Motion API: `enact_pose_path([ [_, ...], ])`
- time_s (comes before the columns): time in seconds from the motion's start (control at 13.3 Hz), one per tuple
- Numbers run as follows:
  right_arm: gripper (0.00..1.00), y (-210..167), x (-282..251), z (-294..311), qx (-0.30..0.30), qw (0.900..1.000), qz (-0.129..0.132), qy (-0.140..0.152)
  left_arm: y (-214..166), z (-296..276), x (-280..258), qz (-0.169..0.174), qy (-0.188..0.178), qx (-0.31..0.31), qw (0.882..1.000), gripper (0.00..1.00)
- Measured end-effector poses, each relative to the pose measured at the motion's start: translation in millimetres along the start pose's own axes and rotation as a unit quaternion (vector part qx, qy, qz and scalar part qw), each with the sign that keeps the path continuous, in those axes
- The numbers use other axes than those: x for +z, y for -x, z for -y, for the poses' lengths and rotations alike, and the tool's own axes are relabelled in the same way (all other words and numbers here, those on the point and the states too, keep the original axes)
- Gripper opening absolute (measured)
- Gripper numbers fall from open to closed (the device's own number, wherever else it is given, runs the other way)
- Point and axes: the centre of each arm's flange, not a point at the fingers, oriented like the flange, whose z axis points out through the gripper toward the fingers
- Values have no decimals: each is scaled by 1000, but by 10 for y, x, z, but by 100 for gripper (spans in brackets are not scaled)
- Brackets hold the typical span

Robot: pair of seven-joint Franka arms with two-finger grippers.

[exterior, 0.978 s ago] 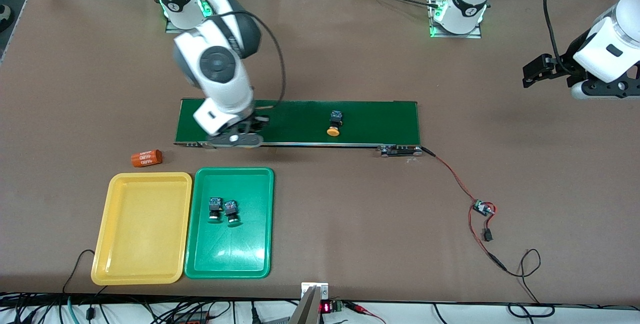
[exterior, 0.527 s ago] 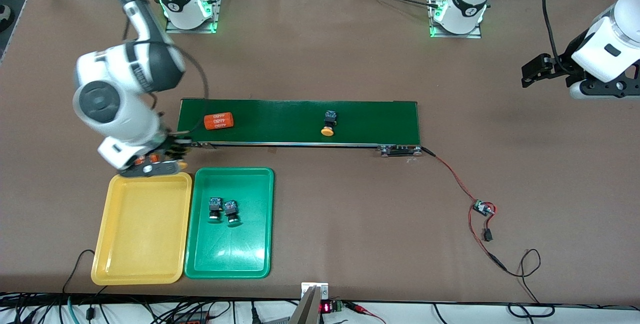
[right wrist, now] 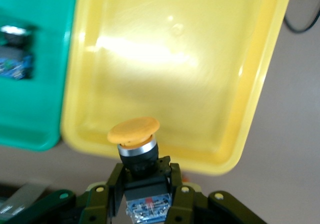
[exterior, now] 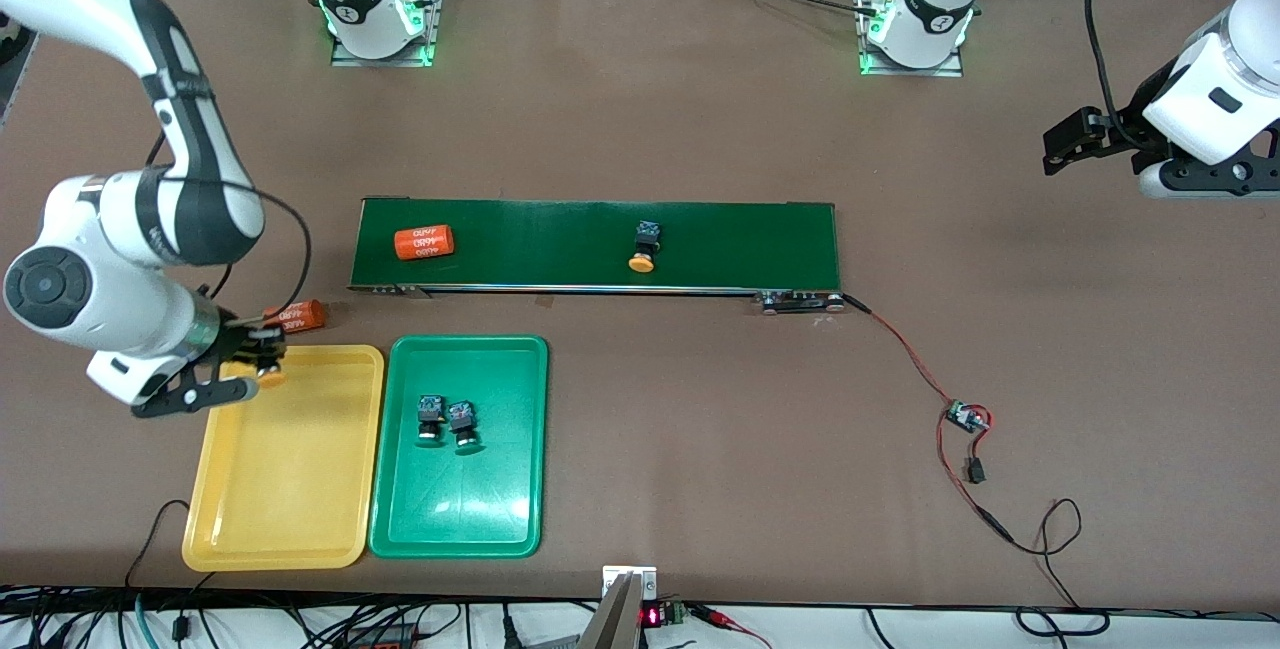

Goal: Sort buttons by color to trays
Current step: 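Carry the yellow button into the yellow tray and open the right gripper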

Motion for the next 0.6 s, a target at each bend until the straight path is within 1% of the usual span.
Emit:
enact_pose_path([
  [0.15, 40, -49, 334, -278, -11, 1000, -26, 6, 1, 0, 0, 0, 0, 0, 1000, 100],
  [0.3, 40, -64, 645, -431, -15, 999, -41, 8, 2, 0, 0, 1, 0, 0, 1000, 100],
  [0.45, 40, -61, 798, -493, -12, 999, -41, 7, 4, 4, 1, 2, 0, 0, 1000, 100],
  [0.6, 40, -58, 841, -489, -12, 999, -39, 6, 11, 6, 7, 5, 0, -1, 1000, 100],
])
